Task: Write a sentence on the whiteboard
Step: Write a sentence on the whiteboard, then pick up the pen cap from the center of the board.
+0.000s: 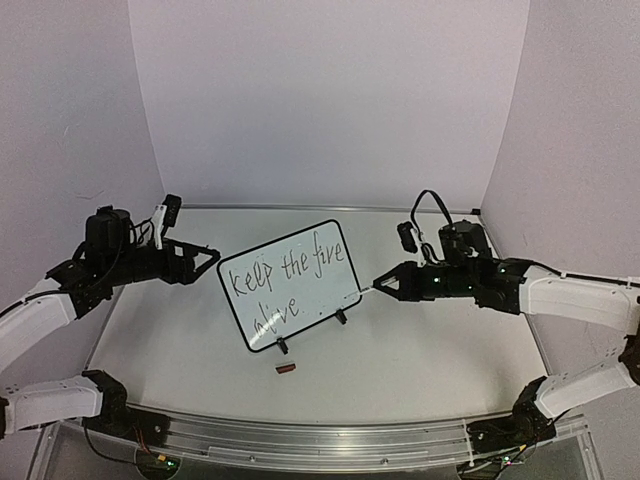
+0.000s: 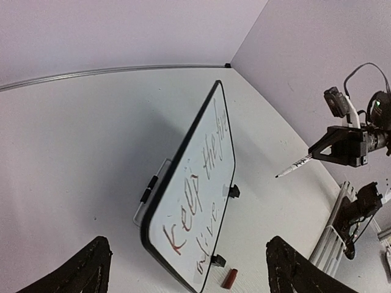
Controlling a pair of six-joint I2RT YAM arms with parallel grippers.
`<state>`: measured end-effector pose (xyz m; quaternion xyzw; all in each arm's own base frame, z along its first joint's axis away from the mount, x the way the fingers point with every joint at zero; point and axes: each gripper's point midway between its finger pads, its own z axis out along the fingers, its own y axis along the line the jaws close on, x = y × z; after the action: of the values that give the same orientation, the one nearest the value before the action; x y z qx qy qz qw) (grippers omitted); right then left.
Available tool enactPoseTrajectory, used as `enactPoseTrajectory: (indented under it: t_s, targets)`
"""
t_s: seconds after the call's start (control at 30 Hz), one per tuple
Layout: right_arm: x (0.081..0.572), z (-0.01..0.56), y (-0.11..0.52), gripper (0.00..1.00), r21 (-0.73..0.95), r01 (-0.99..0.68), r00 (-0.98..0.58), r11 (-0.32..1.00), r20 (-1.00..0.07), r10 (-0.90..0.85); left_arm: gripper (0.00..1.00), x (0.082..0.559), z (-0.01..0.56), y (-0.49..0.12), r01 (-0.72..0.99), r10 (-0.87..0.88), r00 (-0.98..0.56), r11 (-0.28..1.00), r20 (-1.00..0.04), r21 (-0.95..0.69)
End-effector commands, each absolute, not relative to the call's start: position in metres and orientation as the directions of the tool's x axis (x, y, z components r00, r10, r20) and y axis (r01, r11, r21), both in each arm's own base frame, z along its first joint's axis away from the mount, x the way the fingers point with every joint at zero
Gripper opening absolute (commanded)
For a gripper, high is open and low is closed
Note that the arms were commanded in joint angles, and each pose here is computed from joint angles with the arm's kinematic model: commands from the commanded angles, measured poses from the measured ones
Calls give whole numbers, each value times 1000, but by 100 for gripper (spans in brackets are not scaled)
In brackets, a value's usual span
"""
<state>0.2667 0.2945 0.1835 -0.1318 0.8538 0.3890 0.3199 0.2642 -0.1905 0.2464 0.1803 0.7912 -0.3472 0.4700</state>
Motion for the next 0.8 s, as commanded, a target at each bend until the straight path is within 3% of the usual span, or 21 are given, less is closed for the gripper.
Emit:
enactPoseTrajectory:
  t_s: [0.0,0.13,0.33,0.5,0.77]
  targets:
    - [239,213,299,0,586,-572,-753,573,-652,-85,87,245,269,-218,675,32,-472,655,-881,-338]
    - [225,216,300,0,609,-585,-767,535,-629,-124,84,225,258,-253,727,93,-514,575,-853,-375]
    - [228,208,284,0,608,-552,-780,571,-618,-97,78,180,190,-293,785,392,-537,556,-747,-273]
    - [230,209,279,0,609,-538,-782,584,-619,-74,64,157,151,-312,802,505,-557,533,-660,-269]
    - [229,206,273,0,610,-520,-785,598,-617,-53,52,134,95,-330,838,652,-526,506,-546,-203]
